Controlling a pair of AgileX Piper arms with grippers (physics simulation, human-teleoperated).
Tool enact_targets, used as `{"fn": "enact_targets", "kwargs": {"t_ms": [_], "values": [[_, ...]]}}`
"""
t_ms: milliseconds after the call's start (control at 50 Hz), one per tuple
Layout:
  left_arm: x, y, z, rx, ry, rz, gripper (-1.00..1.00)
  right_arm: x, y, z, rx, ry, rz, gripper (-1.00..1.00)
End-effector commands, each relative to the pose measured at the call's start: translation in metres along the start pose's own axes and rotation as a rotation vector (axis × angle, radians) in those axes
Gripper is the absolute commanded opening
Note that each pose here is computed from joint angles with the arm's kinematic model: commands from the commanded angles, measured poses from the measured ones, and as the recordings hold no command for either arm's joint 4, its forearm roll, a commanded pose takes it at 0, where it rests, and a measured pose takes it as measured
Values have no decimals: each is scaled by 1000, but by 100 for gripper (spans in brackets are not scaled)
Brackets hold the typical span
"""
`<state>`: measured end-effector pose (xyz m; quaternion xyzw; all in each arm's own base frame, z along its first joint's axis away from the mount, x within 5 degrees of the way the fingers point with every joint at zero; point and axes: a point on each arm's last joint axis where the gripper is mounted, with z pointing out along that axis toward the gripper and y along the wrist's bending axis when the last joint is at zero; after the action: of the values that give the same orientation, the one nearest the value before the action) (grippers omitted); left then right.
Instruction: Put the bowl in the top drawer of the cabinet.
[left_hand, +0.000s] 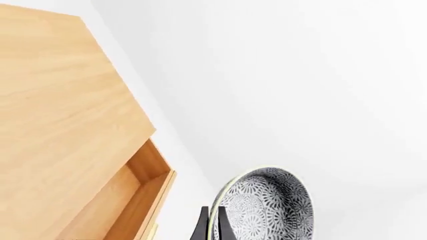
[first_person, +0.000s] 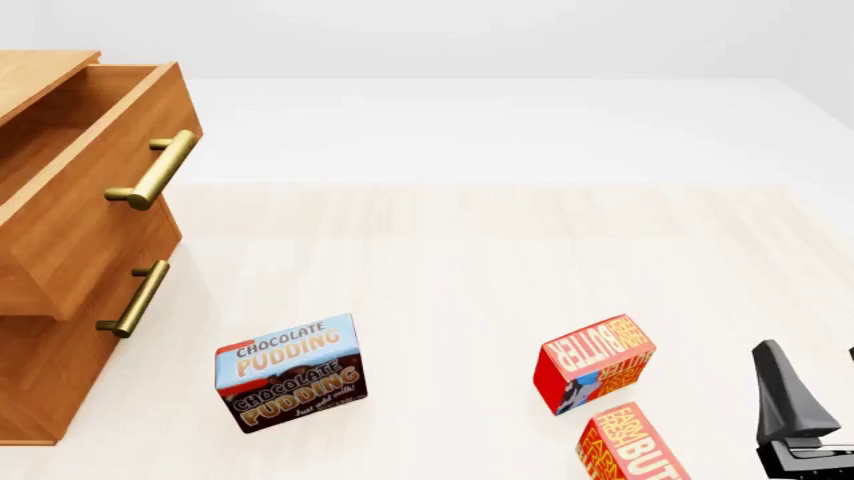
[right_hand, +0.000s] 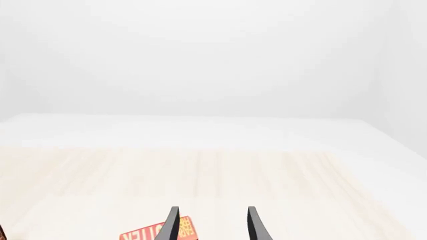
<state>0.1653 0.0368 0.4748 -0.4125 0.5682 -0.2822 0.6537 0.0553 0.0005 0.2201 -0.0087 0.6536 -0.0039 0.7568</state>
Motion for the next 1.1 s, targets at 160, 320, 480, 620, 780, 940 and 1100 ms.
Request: {"fn": "enact_targets", "kwargs": {"t_ms": [160,320,480,620,780,940,1100], "values": [[-4,17,28,-157,16,-61,-100,0,0,0,-1,-1,1,100],[10,41,30,-271,65,-165,-100,0,0,0,-1,0,-1,100],[-6,32,40,-268,23,-141,-100,0,0,0,-3,-1,1,100],[-18,31,50,-299,-6,-138,-100,0,0,0,-3,-2,0,100],[-39,18,59,-305,-52,-146,-100,0,0,0,-3,-2,0,100],[-49,19,69,-420,-21,-144,-100,0,0,0,-4,-3,1,100],[-45,28,73,-521,45,-117,-100,0,0,0,-3,-2,1,100]]}}
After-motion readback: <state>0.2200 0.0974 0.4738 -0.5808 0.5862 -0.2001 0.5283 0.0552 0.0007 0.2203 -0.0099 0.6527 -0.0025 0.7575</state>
